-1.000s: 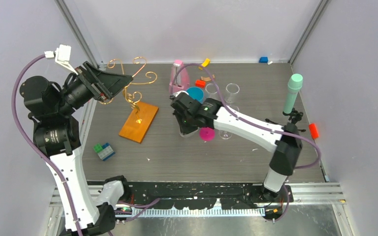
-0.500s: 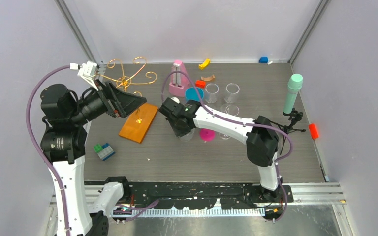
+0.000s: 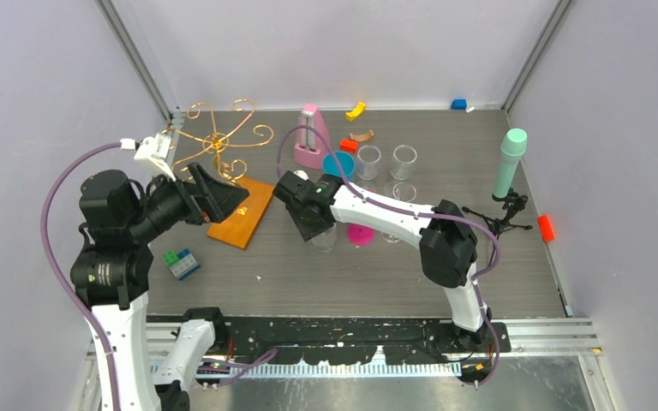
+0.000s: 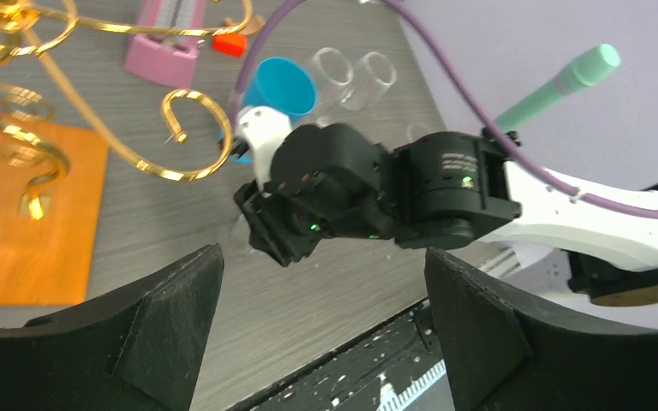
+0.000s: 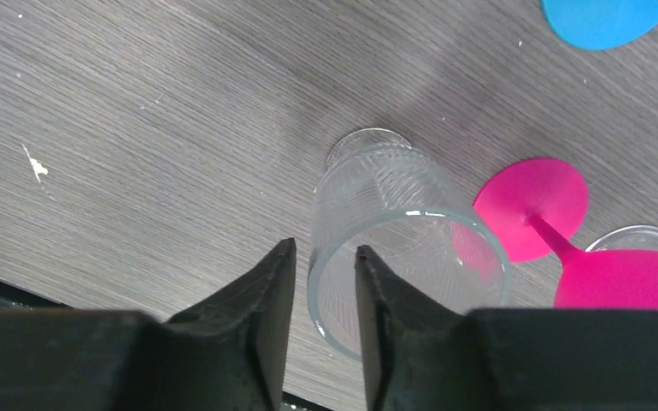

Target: Take the wine glass off the wine glass rack

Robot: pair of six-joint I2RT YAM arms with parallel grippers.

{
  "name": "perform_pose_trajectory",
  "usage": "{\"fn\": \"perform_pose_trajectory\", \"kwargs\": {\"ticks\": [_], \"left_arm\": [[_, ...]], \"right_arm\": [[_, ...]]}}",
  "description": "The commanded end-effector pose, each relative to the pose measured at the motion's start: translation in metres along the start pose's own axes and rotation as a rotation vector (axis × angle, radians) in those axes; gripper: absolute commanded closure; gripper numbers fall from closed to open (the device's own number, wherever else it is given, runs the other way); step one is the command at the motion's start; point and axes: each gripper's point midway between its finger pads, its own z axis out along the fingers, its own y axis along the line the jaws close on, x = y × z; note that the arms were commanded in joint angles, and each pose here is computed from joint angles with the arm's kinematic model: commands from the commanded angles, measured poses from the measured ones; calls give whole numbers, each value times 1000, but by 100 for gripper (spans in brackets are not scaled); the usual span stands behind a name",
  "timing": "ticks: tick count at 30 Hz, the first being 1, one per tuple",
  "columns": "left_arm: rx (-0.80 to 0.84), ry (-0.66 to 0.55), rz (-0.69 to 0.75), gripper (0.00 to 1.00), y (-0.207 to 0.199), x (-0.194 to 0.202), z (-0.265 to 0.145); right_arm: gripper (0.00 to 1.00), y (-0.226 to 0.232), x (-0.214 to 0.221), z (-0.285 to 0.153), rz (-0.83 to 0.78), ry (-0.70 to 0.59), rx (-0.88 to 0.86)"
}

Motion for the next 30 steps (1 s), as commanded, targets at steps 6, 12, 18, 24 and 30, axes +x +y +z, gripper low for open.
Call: {"fn": "perform_pose_trajectory", "kwargs": {"ticks": [6,12,18,24,30], "left_arm": [[-263,-5,9,9,45,36,-24],[-308,32,37,0,63,62,-27],[-393,35,36,0,84,76,-30],[-453,32,39,0,97,81,-33],[-507,18,53,0,104,82,-42]], "right_arm": [[42,3,-43,-56,6,-182,-71],[24,-10,-75,-118,62,-398,-95],[9,-60,-84,-204,141,-702,-38],[7,-151,-55,-286,243,-1013,198],[6,-212,-5,-349,370,-1164,295]]}}
